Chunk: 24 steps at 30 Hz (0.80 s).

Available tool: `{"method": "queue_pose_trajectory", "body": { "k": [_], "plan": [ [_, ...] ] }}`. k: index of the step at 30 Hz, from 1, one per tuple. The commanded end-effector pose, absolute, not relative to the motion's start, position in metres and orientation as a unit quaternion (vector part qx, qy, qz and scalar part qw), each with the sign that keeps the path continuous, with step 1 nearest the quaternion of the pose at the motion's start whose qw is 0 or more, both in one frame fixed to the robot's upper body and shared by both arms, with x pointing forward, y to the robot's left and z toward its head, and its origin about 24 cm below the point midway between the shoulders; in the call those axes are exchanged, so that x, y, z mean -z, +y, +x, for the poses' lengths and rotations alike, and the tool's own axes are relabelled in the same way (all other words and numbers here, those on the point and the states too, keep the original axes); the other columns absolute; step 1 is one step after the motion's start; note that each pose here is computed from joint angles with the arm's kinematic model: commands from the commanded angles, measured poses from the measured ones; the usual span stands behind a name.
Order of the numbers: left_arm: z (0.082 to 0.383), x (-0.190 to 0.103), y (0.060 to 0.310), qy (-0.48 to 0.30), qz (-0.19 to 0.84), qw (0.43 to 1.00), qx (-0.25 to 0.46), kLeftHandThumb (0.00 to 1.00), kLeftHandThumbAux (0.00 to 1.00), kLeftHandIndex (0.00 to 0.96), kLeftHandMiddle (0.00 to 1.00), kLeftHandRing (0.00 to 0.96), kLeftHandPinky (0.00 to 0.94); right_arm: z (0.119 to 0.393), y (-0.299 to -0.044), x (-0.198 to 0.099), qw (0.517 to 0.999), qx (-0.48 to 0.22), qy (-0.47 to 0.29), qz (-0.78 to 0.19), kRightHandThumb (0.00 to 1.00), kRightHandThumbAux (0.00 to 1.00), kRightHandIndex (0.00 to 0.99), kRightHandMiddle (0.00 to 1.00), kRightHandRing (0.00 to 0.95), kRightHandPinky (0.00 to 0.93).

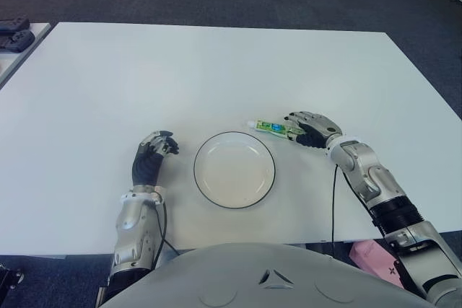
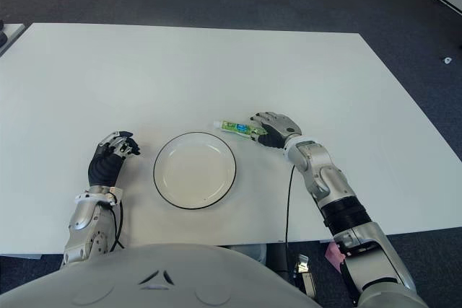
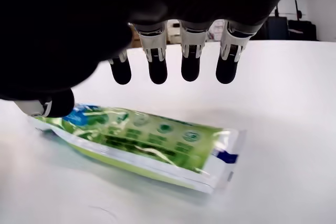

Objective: Put the toothpaste on the table into the plate.

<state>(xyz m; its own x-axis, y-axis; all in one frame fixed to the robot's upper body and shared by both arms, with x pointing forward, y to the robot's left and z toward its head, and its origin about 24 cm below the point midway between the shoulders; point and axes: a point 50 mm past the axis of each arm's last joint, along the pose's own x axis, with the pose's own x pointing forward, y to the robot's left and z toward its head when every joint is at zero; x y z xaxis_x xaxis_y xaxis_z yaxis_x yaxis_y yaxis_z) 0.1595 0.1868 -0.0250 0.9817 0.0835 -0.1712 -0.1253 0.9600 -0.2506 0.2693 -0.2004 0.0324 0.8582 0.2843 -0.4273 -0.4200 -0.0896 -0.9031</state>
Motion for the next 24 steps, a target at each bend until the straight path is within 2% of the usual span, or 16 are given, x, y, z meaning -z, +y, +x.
{"method": "queue_pose_trajectory", "body": {
  "k": [1,24],
  "plan": [
    [0.149,0.038,0.184,0.127,-0.141,0.980,-0.062,0.716,0.718,0.437,0.571,0.555,0.528,0.275,-0.203,-0.034,0.648,-0.280,0.044,-0.707,0.620,0.156,0.000,0.000,0.000,0.000],
    [0.148,0.039,0.182,0.122,-0.136,0.981,-0.063,0.716,0.717,0.436,0.583,0.571,0.542,0.287,-0.205,-0.033,0.542,-0.346,0.023,-0.766,0.624,0.152,0.000,0.000,0.000,0.000]
  ]
}}
